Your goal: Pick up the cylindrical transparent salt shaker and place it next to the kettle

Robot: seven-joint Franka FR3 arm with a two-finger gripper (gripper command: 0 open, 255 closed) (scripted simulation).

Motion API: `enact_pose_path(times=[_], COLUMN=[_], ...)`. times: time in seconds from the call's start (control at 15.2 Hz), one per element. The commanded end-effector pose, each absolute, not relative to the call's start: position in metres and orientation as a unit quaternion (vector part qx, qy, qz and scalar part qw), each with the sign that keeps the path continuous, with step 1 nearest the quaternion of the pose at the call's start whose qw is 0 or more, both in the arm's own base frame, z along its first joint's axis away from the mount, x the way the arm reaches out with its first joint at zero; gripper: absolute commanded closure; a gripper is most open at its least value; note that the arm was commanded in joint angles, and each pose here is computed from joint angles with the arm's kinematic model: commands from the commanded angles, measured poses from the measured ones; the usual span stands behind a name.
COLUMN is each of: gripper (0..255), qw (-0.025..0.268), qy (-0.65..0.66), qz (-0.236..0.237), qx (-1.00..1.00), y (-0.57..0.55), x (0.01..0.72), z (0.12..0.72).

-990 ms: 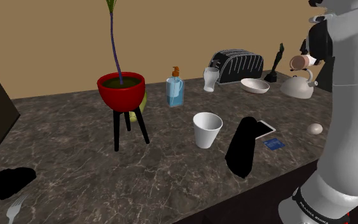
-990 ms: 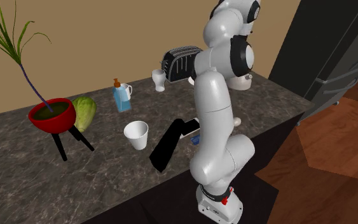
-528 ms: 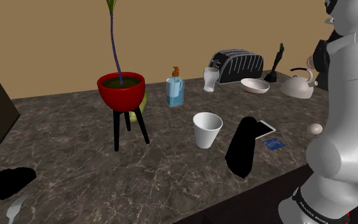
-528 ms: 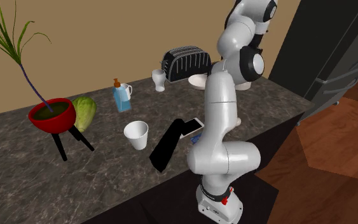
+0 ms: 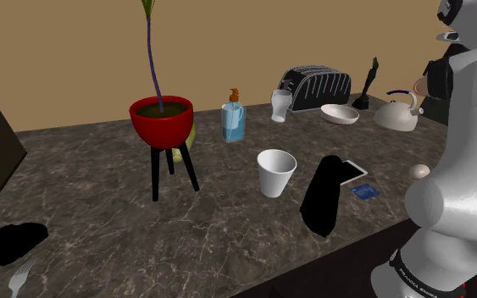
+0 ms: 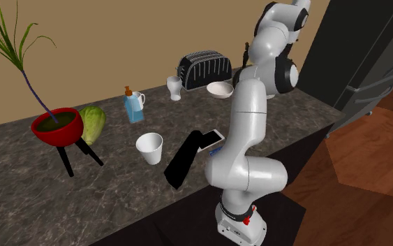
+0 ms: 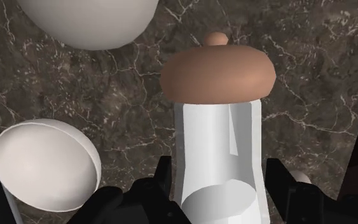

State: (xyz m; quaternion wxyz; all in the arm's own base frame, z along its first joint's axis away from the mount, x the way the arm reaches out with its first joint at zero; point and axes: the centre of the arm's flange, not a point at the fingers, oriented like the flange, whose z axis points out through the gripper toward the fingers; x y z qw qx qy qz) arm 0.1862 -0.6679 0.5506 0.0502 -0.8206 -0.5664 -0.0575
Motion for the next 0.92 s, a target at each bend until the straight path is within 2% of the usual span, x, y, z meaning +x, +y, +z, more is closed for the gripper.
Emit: enact_pose_path(times=[0.0,0.86], gripper=[255,255], qw=[0.050,0.050], qy=[-0.566,-0.566], qz=[-0.055,-0.055], qx=[-0.821,-0.821], y=[-0.669,-0.669], x=[0.186,0.186], z=[0.541,0.472])
